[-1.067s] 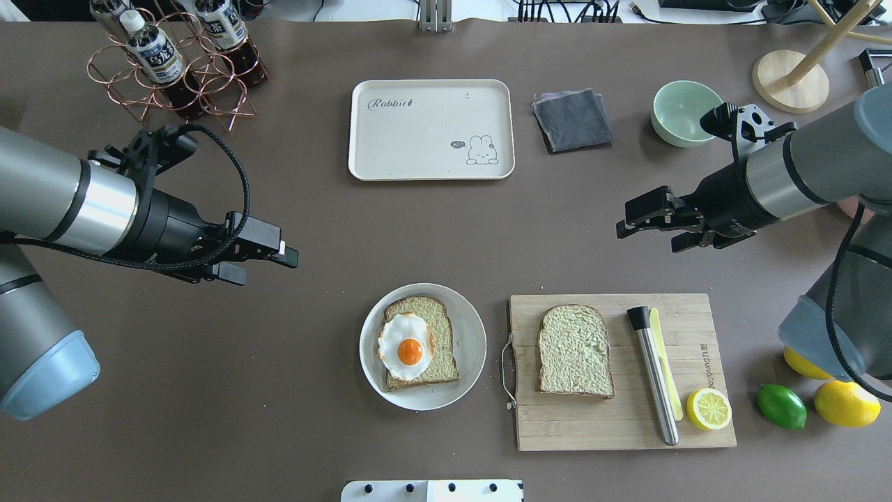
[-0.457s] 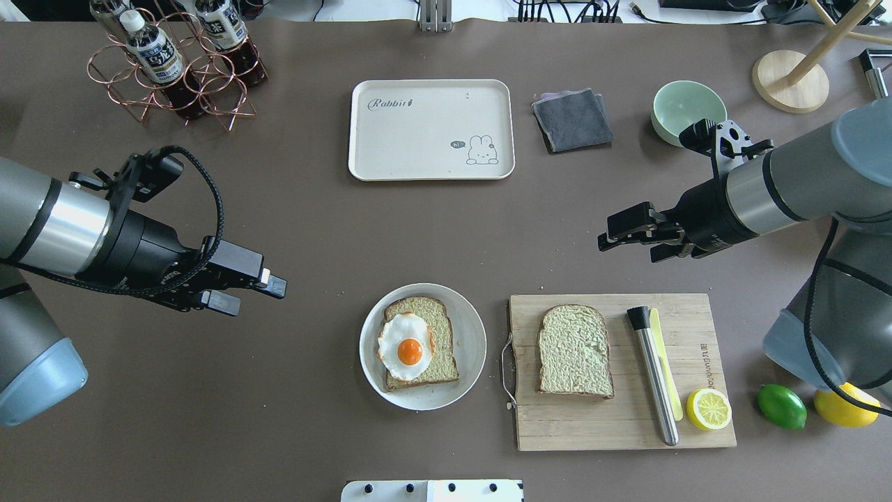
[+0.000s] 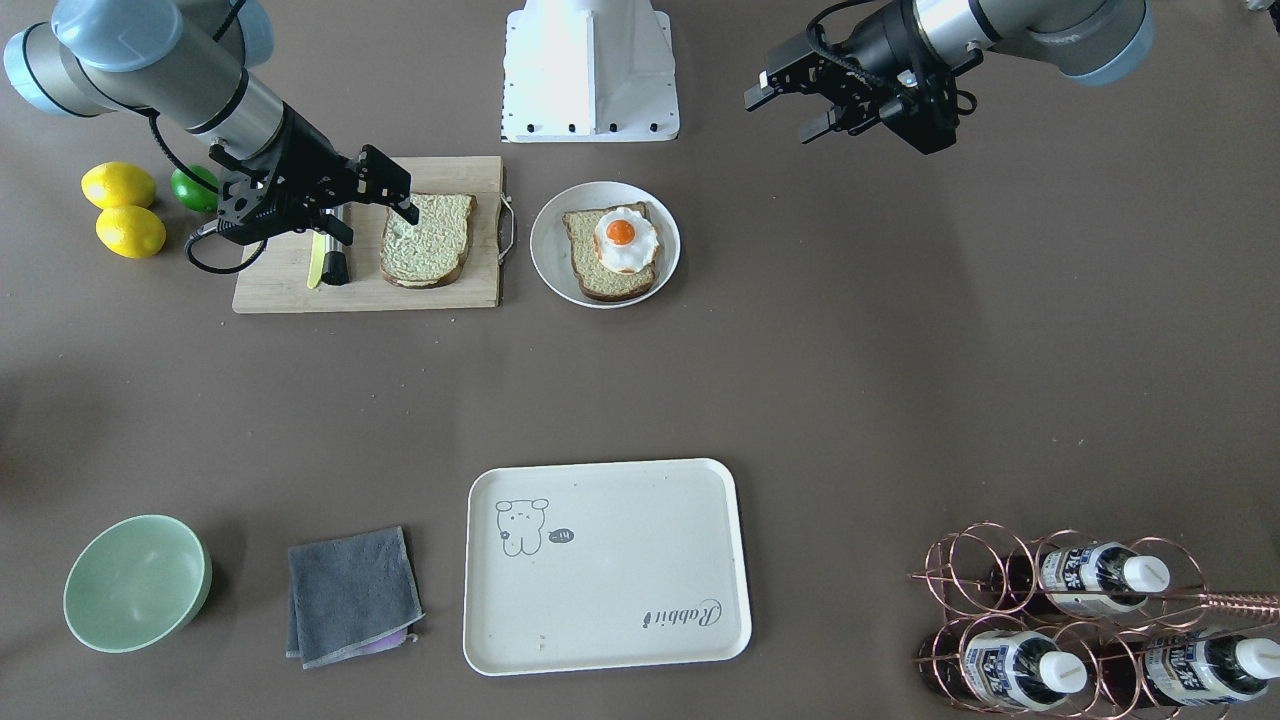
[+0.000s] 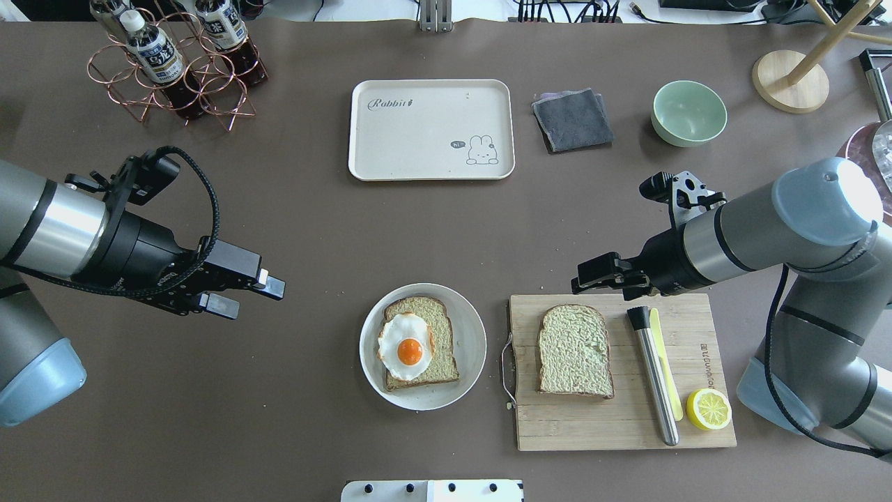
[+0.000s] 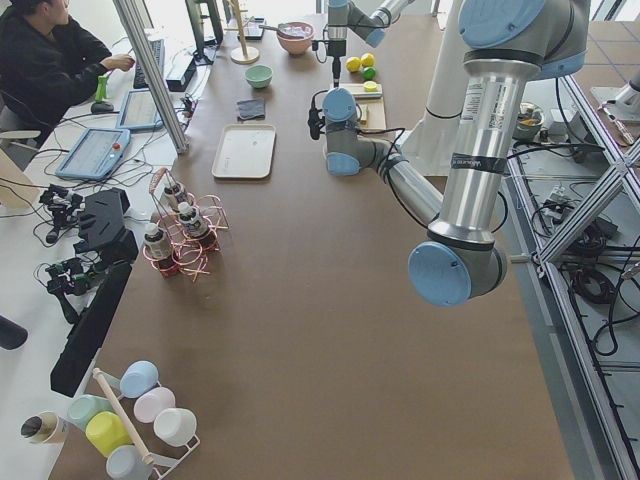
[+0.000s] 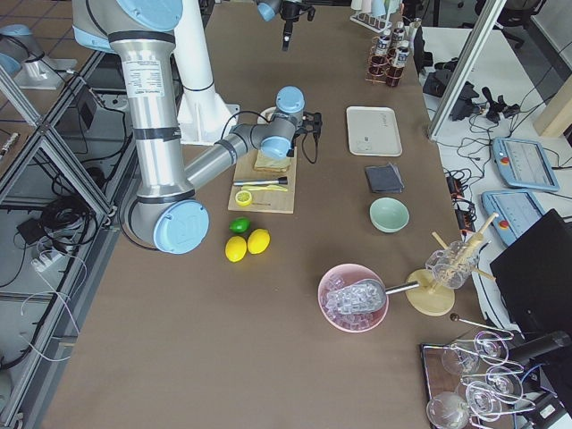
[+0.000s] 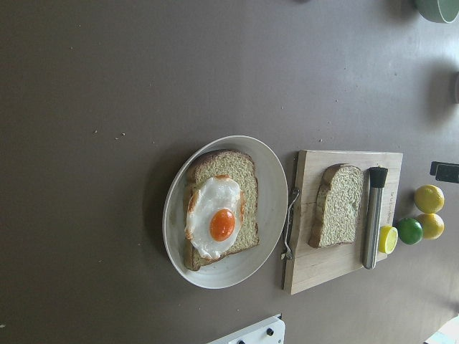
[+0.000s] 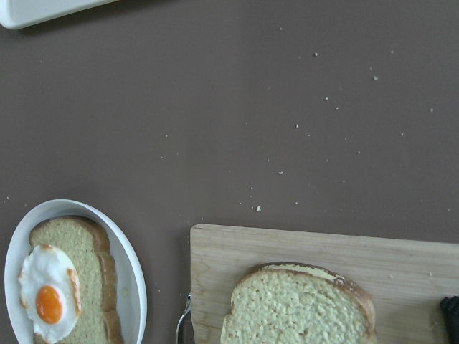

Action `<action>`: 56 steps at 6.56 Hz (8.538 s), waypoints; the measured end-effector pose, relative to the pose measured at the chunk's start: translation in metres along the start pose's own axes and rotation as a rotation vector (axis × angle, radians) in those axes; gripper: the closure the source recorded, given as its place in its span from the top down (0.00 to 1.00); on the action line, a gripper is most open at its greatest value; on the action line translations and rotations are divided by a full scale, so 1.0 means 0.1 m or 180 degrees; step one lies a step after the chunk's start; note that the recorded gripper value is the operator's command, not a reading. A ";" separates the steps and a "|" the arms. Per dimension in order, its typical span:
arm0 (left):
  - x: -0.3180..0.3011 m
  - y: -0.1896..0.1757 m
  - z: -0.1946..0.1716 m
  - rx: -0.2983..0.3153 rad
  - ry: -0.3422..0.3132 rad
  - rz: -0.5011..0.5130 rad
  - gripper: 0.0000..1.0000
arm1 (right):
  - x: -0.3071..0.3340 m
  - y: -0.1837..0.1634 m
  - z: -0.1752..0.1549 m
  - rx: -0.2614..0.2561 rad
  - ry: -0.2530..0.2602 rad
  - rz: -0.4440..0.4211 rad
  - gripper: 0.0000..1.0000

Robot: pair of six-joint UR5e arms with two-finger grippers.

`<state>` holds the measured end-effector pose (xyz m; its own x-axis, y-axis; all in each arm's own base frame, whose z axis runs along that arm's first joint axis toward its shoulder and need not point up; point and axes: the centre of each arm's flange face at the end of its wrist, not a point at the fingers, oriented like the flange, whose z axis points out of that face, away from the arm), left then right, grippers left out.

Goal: Make sandwich and place on tray
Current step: 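Lower the right gripper and grasp the plain bread slice on the cutting board, then lift the bread slice with the right gripper and carry it over the egg, then lower the bread slice onto the egg and open the right gripper, then raise the right gripper away toward the green bowl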

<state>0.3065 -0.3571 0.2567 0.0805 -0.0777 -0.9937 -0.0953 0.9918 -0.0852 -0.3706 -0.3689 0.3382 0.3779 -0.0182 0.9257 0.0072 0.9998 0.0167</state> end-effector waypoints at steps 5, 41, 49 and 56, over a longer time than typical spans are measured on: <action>-0.04 0.00 -0.01 0.0016 -0.0002 -0.0011 0.98 | 0.17 0.45 0.42 -0.0109 0.0230 -0.0090 0.98; -0.33 -0.25 0.19 0.0049 -0.0175 -0.0187 0.98 | -1.70 0.31 1.46 0.0299 0.0038 -0.0766 0.54; -0.32 -0.27 0.20 0.0132 -0.0176 -0.0184 0.98 | -1.74 0.22 1.00 0.0358 -0.0140 -0.0713 1.00; -0.35 -0.17 0.61 0.0498 -0.0240 -0.0109 0.97 | -0.93 -0.64 -1.08 -0.0310 -0.0721 -0.0529 1.00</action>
<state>0.3660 -0.3649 0.2974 0.1559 -0.1096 -0.9817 0.0640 0.9929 -0.1007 -0.3058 -0.4315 0.2100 0.1479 -0.1702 0.9742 0.1448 0.9782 0.1489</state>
